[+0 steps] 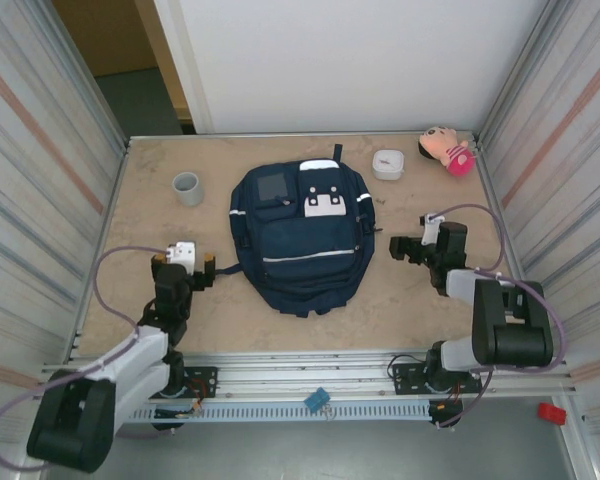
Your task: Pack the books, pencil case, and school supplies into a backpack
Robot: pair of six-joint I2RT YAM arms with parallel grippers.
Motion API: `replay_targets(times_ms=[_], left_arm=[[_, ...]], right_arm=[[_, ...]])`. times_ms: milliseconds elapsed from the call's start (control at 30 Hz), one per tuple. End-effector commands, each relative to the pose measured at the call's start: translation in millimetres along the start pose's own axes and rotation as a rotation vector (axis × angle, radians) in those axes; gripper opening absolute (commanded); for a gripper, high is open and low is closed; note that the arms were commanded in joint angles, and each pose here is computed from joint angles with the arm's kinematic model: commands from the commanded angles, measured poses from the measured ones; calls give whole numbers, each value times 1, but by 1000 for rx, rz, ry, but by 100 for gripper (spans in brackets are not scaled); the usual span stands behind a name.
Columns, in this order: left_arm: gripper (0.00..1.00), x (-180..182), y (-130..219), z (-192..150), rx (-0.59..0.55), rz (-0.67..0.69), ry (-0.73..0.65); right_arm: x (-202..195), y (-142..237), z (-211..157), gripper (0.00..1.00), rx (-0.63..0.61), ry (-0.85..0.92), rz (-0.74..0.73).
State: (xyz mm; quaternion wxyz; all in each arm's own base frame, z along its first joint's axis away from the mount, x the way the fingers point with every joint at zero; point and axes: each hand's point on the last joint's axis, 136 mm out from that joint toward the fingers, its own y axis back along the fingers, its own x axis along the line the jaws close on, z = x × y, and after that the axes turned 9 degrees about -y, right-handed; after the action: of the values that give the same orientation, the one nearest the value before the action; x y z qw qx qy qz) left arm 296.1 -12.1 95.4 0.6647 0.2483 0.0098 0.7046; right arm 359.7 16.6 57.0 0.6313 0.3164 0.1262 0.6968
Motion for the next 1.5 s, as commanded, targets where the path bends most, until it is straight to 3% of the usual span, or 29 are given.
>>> replay_targets(times_ms=[0, 100, 167, 233, 367, 433, 1467], left_arm=[[99, 5, -13, 51, -193, -10, 24], [99, -1, -36, 57, -227, -26, -11], [99, -3, -55, 43, -164, -27, 10], [99, 4, -68, 43, -194, 9, 14], [99, 30, -86, 25, -23, 42, 162], [98, 21, -94, 26, 25, -2, 126], [99, 21, -93, 25, 20, -5, 128]], right_arm=[[6, -6, 49, 99, -203, 53, 56], [-8, 1, 44, 99, -293, -2, 66], [-6, 1, 40, 99, -255, 1, 74], [-5, -6, 43, 99, -236, 1, 65], [-5, -7, 42, 99, -227, 14, 35], [-5, -7, 42, 99, -229, 15, 37], [-10, -8, 44, 99, -229, 3, -1]])
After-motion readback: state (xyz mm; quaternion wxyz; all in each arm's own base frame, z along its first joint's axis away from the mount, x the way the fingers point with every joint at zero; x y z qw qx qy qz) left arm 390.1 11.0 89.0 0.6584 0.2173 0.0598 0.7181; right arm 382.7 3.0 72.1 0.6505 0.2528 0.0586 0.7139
